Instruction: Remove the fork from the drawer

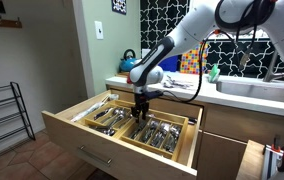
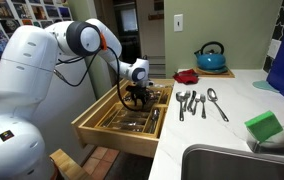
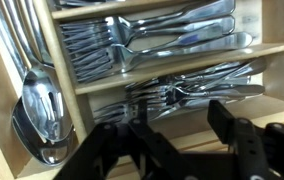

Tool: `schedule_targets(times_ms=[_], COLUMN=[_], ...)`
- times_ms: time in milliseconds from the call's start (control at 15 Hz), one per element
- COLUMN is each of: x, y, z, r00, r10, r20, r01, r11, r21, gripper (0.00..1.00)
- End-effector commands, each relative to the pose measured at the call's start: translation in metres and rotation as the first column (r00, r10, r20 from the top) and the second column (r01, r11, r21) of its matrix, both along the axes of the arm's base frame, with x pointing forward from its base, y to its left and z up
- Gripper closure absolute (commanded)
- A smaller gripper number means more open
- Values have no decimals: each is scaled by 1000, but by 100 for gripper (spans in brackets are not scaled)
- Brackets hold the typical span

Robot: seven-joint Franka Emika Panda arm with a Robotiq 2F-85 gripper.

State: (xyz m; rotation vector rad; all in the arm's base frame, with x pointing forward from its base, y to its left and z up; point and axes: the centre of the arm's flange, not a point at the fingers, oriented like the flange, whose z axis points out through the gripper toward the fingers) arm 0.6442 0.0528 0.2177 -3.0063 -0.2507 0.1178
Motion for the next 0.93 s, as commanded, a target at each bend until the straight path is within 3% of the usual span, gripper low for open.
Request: schedule_targets(times_ms=[0, 867], x=[6, 5], y=[-12, -12], z=[-7, -19], r00=[998, 979], r10=[58, 202], r20=[14, 3], r01=[-58, -202], r11=[998, 979], r21=[-10, 3], gripper=[35, 51])
